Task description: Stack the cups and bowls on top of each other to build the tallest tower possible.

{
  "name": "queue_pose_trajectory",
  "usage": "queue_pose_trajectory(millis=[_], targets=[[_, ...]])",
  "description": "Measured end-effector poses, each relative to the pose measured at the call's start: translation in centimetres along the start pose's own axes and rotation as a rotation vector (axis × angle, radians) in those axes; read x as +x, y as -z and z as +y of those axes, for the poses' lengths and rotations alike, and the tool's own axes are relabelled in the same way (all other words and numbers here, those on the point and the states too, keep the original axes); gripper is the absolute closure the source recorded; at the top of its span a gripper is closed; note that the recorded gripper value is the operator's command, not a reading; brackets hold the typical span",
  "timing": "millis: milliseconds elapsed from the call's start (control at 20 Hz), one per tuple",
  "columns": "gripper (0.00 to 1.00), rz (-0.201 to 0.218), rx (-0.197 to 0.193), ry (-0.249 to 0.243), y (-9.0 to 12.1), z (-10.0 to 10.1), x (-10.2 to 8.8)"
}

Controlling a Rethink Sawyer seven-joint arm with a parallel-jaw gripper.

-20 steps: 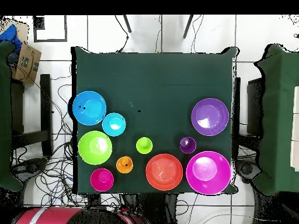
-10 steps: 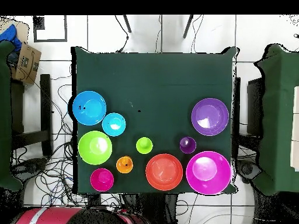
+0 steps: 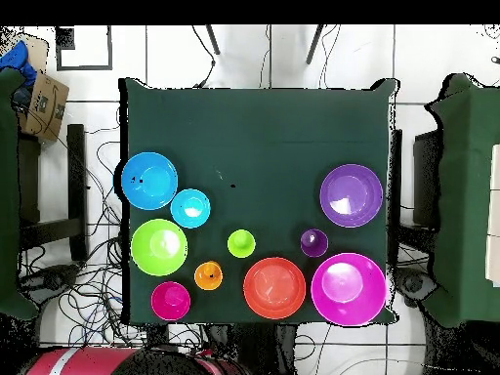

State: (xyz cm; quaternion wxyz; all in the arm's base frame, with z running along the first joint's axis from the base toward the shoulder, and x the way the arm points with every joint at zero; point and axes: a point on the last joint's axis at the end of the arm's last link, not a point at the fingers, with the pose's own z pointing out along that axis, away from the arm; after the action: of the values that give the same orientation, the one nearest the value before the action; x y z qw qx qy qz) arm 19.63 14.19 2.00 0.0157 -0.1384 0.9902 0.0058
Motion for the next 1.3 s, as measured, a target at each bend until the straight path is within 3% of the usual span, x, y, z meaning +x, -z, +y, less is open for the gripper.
queue_pose_trajectory(millis=[1300], targets=[[0.00,-0.001,0.011,0.001,1.0,-0.2,-1.4]])
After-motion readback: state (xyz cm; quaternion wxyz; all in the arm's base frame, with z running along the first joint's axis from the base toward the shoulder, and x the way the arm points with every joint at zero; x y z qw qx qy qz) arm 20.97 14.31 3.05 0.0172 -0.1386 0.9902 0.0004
